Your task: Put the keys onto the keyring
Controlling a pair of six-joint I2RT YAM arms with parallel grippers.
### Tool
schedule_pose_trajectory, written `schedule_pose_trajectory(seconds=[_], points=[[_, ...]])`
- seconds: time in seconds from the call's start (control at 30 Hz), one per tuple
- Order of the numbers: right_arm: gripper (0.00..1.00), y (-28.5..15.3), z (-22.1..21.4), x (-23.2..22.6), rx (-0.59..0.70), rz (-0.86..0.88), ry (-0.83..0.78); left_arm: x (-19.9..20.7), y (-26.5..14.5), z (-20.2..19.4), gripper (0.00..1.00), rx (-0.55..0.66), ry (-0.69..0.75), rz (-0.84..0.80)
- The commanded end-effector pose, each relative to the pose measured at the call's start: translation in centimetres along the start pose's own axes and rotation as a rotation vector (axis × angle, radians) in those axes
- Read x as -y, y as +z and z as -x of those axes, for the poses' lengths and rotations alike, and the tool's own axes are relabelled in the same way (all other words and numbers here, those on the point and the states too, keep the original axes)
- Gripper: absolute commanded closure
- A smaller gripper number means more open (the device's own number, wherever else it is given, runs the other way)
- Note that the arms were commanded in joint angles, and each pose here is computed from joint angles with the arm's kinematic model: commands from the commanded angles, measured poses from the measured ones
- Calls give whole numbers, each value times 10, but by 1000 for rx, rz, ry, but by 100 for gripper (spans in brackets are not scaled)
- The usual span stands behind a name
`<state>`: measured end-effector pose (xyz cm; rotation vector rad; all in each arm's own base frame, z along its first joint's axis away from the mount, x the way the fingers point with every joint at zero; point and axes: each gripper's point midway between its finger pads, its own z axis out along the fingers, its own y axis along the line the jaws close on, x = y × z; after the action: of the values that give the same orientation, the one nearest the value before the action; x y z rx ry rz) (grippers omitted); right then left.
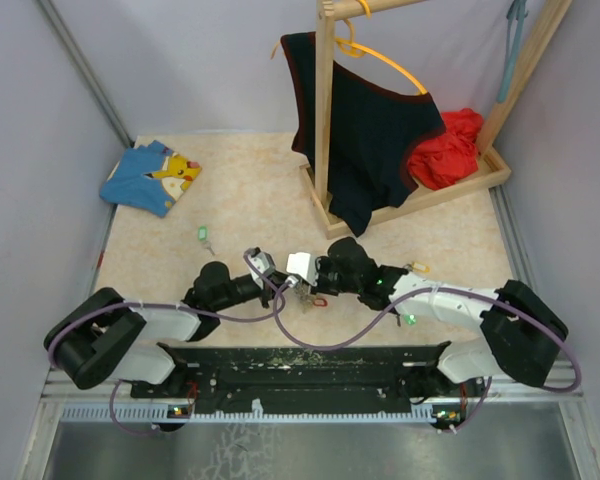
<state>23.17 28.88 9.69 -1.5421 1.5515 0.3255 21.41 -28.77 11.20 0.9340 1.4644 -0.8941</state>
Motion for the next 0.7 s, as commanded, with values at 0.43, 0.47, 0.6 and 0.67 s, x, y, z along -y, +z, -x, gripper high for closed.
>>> schedule_pose_trajectory(seconds=[0.43,0.47,0.6,0.67], points=[[100,-13,48,16,130,-18,-40,4,-2,-8,95,10,-8,-11],[100,-16,53,16,144,-18,-45,4,-1,-10,90,4,-14,-12],[100,-18,64,12,171,-1,-59,6,5,-11,78,0,-29,-33],[100,-17,65,8,173,11,-59,7,6,-11,75,-1,-35,-41]])
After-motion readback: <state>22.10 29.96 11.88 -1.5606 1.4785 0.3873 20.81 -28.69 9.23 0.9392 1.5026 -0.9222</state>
